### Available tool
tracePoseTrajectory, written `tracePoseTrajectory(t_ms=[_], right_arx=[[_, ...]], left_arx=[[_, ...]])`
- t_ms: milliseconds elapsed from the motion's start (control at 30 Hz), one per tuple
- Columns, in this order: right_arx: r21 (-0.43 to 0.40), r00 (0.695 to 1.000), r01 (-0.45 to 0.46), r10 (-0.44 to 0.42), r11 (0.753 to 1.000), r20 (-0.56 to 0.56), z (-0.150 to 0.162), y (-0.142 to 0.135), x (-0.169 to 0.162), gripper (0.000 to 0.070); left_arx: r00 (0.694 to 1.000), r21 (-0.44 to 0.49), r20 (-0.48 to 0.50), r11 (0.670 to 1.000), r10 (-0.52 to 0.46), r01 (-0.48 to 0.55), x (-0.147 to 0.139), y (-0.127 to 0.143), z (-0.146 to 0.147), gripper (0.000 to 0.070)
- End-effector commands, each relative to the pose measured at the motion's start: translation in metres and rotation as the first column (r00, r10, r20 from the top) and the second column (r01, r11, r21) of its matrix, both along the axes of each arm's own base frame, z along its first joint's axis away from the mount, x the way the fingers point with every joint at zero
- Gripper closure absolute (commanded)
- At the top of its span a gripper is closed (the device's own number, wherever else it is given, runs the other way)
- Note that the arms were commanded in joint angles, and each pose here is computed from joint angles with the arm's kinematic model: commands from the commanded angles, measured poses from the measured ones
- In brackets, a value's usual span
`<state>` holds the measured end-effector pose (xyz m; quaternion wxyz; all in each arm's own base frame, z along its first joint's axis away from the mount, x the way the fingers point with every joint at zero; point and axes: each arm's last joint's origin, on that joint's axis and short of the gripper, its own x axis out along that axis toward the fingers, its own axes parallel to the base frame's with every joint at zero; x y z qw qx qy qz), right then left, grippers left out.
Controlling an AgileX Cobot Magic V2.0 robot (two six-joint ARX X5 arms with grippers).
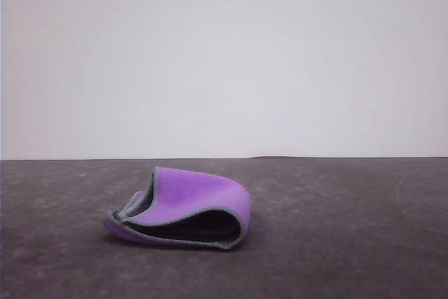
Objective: Fold clothes
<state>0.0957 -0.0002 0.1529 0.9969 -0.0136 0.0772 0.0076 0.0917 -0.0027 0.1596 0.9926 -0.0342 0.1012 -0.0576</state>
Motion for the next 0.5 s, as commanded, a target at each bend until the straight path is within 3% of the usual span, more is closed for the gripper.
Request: tracePoseTrajectory(t_ms=[0, 467], right_arx=[[-0.005, 1.000, 0.005, -0.005, 1.000, 0.007, -0.0006, -0.0003, 0.0004, 0.0697], [-0.005, 1.000, 0.005, -0.005, 1.000, 0.007, -0.0006, -0.0003, 0.0004, 0.0697]], left_arx=[[1.000, -0.007, -0.017, 1.000, 0.004, -0.004, 0.0006, 0.0002, -0.0047, 0.0684], [1.000, -0.007, -0.017, 1.000, 0.004, -0.004, 0.0006, 0.0002, -0.0047, 0.0684]])
